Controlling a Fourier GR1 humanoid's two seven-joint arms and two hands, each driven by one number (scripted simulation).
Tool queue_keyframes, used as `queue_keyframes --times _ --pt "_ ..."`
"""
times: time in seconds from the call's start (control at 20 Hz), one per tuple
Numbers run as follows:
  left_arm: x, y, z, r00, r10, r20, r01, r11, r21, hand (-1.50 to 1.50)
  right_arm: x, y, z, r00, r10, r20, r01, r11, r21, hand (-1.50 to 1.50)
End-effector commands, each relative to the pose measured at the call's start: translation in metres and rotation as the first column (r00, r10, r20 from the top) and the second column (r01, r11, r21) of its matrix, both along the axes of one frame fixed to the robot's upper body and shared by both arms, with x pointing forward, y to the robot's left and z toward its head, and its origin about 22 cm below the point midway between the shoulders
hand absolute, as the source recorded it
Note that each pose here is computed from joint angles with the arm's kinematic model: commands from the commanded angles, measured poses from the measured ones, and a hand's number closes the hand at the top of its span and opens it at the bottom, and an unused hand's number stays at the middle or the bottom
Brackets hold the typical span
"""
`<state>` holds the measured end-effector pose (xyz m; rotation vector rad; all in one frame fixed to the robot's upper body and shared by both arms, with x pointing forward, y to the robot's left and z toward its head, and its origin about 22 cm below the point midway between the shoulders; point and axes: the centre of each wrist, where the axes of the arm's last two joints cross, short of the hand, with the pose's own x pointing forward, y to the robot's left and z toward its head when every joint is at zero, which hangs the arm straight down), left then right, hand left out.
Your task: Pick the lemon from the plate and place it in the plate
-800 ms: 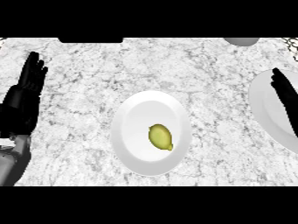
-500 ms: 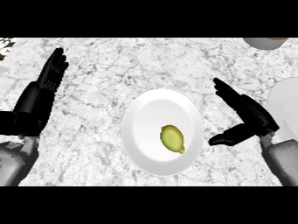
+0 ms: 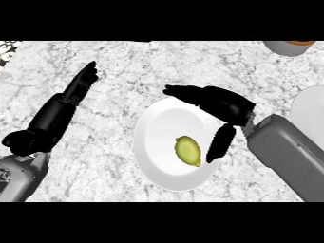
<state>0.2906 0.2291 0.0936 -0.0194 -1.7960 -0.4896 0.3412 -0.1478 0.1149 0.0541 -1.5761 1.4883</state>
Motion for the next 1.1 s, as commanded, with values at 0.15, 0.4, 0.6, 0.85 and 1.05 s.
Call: queue_keyframes --times 0.15,0.4,0.6,0.85,1.05 --pt "-0.005 0.026 -0.015 0.999 0.039 -0.026 -0.039 0.999 -0.003 0.0 -0.008 0.057 0.008 0.981 0.137 0.139 -0.115 0.981 -0.154 -1.5" --pt "-0.01 0.024 -0.02 0.999 0.041 -0.03 -0.041 0.999 0.011 0.0 -0.008 0.087 0.03 0.995 0.099 -0.033 -0.105 0.954 -0.282 -1.5" --pt "-0.008 0.036 -0.002 0.998 0.058 -0.019 -0.058 0.998 -0.009 0.0 -0.009 0.078 0.04 0.984 0.124 -0.125 -0.163 0.908 -0.385 -1.5" --pt "-0.015 0.024 -0.018 0.998 0.052 -0.022 -0.052 0.999 -0.006 0.0 0.003 0.086 0.055 0.989 0.082 -0.124 -0.135 0.844 -0.519 -1.5" --pt "-0.021 0.042 -0.022 0.999 0.036 -0.028 -0.036 0.999 -0.004 0.0 0.015 0.088 0.069 0.993 0.011 -0.116 -0.07 0.854 -0.516 -1.5"
